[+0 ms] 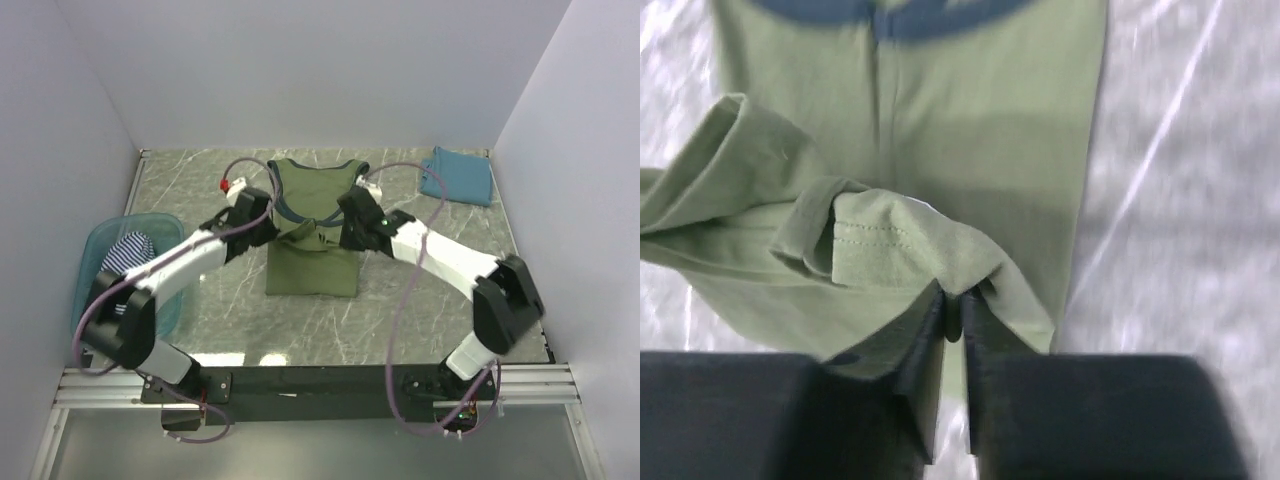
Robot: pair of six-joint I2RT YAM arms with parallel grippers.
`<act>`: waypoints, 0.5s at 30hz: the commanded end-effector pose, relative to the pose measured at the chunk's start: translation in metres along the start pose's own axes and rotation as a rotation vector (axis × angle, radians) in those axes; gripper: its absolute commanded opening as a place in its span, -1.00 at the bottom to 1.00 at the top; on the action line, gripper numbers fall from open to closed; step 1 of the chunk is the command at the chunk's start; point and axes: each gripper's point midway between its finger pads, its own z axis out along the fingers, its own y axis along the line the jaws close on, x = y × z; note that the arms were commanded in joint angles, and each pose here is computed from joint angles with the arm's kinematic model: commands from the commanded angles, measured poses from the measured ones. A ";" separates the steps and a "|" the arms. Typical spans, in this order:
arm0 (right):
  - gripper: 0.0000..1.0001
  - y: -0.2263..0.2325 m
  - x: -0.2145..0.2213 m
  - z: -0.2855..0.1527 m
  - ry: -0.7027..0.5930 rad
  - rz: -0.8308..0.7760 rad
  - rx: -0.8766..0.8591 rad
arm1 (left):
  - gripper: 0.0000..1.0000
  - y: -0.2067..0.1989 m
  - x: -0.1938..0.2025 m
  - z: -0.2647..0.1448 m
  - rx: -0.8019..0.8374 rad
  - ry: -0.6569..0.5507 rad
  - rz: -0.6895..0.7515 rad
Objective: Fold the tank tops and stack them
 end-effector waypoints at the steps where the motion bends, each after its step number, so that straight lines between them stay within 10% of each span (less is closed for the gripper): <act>1: -0.58 0.009 -0.033 0.036 0.006 -0.052 -0.055 | -0.85 -0.032 -0.029 0.045 0.196 0.065 -0.006; 5: 0.08 0.003 -0.061 0.064 0.009 -0.009 -0.035 | 0.22 -0.049 -0.042 0.092 0.216 0.099 0.082; 9: 0.18 -0.011 -0.061 0.062 -0.003 -0.003 0.019 | 0.51 -0.034 -0.050 0.089 0.131 0.078 0.081; 15: 0.18 -0.023 -0.025 0.033 -0.013 0.035 0.006 | 0.36 0.016 -0.044 0.038 -0.055 0.037 -0.041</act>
